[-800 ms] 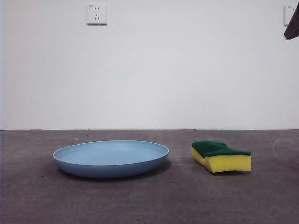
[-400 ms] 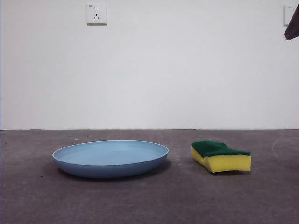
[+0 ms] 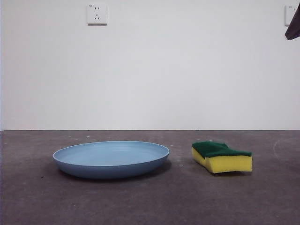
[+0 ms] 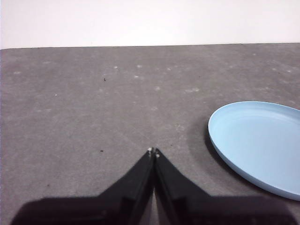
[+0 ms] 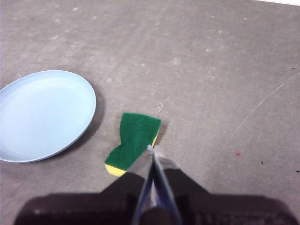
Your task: Pick up the plate,pick up the cloth,clean the plate with the cloth
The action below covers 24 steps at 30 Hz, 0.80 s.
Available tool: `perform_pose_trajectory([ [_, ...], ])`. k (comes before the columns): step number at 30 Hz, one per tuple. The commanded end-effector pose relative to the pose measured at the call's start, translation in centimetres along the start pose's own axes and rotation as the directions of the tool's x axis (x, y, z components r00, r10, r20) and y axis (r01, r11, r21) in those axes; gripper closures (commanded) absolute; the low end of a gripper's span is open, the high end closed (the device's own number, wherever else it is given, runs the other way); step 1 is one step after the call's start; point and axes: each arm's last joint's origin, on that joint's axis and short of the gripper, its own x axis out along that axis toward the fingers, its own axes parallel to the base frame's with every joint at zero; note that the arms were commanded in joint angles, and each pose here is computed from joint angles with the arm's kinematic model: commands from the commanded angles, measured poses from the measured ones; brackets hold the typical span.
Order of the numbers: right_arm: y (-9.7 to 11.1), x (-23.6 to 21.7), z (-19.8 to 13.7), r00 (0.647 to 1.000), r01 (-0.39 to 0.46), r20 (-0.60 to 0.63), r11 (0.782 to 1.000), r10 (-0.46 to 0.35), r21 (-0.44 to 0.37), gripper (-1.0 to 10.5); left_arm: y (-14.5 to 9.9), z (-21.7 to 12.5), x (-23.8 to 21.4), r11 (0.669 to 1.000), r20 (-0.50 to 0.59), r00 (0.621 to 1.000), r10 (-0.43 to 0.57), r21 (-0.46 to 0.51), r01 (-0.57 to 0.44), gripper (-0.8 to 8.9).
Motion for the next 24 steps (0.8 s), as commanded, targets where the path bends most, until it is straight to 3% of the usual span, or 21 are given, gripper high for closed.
perform_pose_trajectory([
  [1,0.0,0.1,-0.1,1.0,-0.001,0.0,1.0,0.001,0.009,9.5,0.1,-0.4,0.1,1.0,-0.007,1.0,0.004,0.01,-0.004,8.16],
  [7,0.0,-0.2,-0.2,1.0,-0.001,0.005,1.0,0.001,0.006,9.5,0.1,-0.4,0.1,1.0,-0.007,1.0,0.004,0.01,-0.004,8.16],
  [13,-1.4,-1.8,-0.2,0.991,0.099,0.096,0.995,-0.097,-0.006,9.5,0.1,-0.4,0.1,1.0,-0.007,1.0,0.004,0.01,-0.004,8.16],
  [18,-3.2,-2.9,-1.8,0.947,0.135,0.283,0.988,-0.153,0.08,9.5,0.1,-0.4,0.1,1.0,-0.007,1.0,0.004,0.01,-0.004,8.16],
  [24,-4.3,-3.0,-4.7,0.875,0.155,0.445,0.982,-0.189,0.112,9.5,0.1,-0.4,0.1,1.0,-0.007,1.0,0.004,0.01,-0.004,8.16],
])
